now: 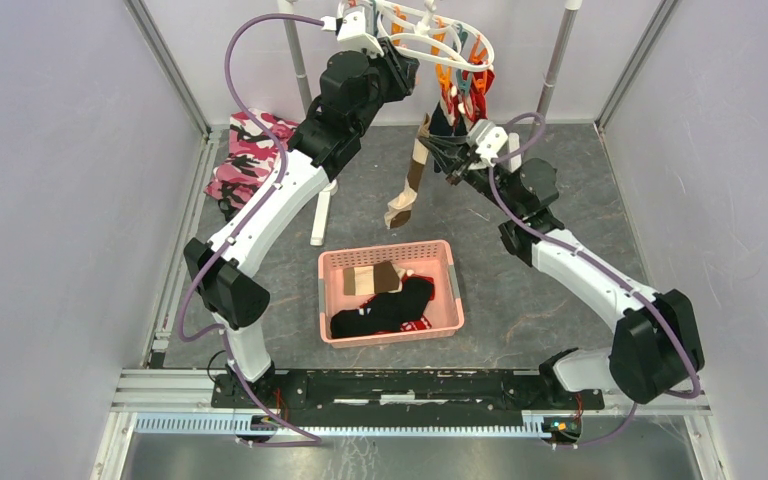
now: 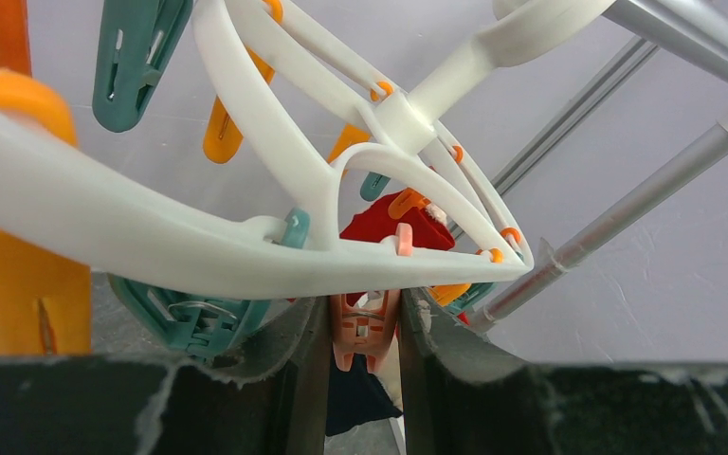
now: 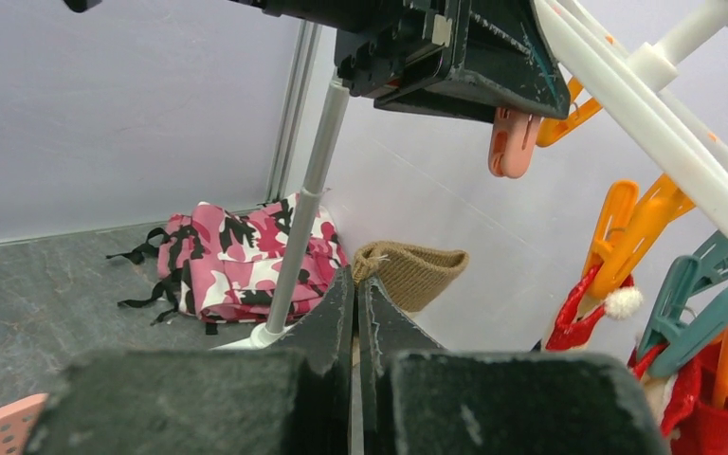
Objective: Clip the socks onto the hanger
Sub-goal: Clamp the sock onto the hanger.
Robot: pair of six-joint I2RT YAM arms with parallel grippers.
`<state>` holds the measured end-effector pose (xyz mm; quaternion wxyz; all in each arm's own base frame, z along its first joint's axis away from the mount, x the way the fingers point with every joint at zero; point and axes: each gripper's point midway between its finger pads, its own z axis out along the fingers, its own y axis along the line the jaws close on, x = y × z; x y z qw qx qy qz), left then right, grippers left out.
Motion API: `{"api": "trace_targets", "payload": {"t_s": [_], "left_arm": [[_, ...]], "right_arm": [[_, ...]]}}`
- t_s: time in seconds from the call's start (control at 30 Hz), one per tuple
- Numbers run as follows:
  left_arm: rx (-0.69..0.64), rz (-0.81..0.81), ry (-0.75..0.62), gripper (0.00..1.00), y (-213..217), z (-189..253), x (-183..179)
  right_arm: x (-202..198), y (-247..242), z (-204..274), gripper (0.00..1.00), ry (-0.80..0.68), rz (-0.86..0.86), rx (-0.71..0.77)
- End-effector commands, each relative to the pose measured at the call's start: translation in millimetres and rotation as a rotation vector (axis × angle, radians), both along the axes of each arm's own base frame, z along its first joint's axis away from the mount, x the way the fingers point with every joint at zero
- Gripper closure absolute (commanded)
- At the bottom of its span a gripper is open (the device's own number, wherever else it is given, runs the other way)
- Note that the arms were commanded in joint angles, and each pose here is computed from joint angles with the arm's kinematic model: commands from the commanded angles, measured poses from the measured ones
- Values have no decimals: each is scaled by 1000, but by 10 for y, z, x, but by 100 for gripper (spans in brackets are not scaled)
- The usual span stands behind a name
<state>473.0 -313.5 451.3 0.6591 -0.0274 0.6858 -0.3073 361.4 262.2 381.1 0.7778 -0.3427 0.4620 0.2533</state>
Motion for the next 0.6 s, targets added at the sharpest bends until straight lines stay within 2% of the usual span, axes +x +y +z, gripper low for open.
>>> {"api": "trace_targets", "payload": {"t_s": [0.0,0.57], "left_arm": [[-52,14,-76,90,132,424,-110],[-73,-8,-67,90,99,434,-139]], "right_arm": [[68,62,269,100,-87,-1,-4],[432,169,400,100,-162,-66,-79]]}}
